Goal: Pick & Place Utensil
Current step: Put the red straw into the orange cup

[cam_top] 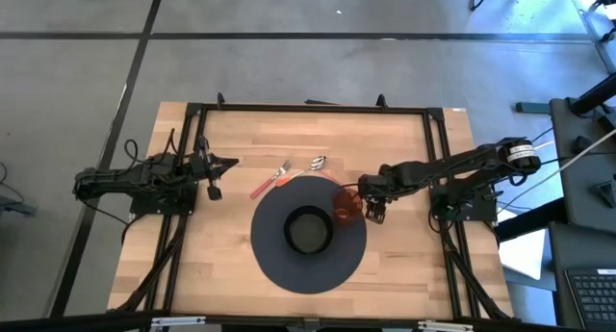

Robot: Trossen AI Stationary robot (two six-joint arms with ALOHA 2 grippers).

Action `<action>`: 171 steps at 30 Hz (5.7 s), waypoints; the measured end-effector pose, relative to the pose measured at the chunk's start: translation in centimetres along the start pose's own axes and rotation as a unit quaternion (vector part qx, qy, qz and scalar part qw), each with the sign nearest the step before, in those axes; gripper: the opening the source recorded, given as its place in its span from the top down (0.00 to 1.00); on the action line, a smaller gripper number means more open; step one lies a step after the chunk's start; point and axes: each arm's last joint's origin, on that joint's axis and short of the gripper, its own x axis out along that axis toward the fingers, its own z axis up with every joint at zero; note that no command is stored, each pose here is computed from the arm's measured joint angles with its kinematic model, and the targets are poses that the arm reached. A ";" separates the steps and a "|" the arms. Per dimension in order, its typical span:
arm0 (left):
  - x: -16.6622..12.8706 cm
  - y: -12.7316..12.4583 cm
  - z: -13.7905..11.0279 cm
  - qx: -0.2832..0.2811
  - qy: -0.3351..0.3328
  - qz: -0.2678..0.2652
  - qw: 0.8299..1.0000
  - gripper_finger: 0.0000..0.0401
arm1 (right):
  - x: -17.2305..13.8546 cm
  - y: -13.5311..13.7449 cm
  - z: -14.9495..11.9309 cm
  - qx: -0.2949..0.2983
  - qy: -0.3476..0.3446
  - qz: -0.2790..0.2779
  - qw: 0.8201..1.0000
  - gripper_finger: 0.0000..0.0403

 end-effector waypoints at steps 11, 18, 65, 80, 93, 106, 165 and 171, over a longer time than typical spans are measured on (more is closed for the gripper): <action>0.0 0.0 0.0 0.000 0.000 0.000 1.000 0.99 | -1.7 -1.4 -0.1 0.174 -0.012 0.014 0.985 0.38; 0.0 0.0 0.0 0.000 0.000 0.000 1.000 0.99 | -1.7 -2.0 -0.9 0.193 0.035 -0.001 0.981 0.38; 0.0 0.0 0.0 -0.002 0.000 0.000 1.000 0.99 | 4.0 -0.8 0.4 0.179 0.071 -0.023 0.981 0.38; 0.0 0.0 0.0 -0.001 0.000 0.000 1.000 0.99 | 4.2 -0.8 0.2 0.161 0.079 -0.030 0.983 0.45; 0.0 0.0 0.0 -0.001 0.000 0.000 1.000 0.99 | 3.1 0.6 1.9 0.136 0.044 -0.005 0.990 0.45; 0.0 0.0 0.0 -0.001 0.000 0.000 1.000 0.99 | 4.2 0.1 0.8 0.211 0.094 -0.057 0.971 0.47; 0.0 0.0 0.0 -0.002 0.000 0.000 1.000 0.99 | -1.1 -1.5 0.6 0.150 -0.012 -0.076 0.986 0.99; 0.0 0.0 0.0 -0.002 0.000 0.000 1.000 0.99 | -3.4 -2.0 0.2 0.148 -0.055 -0.081 0.984 0.99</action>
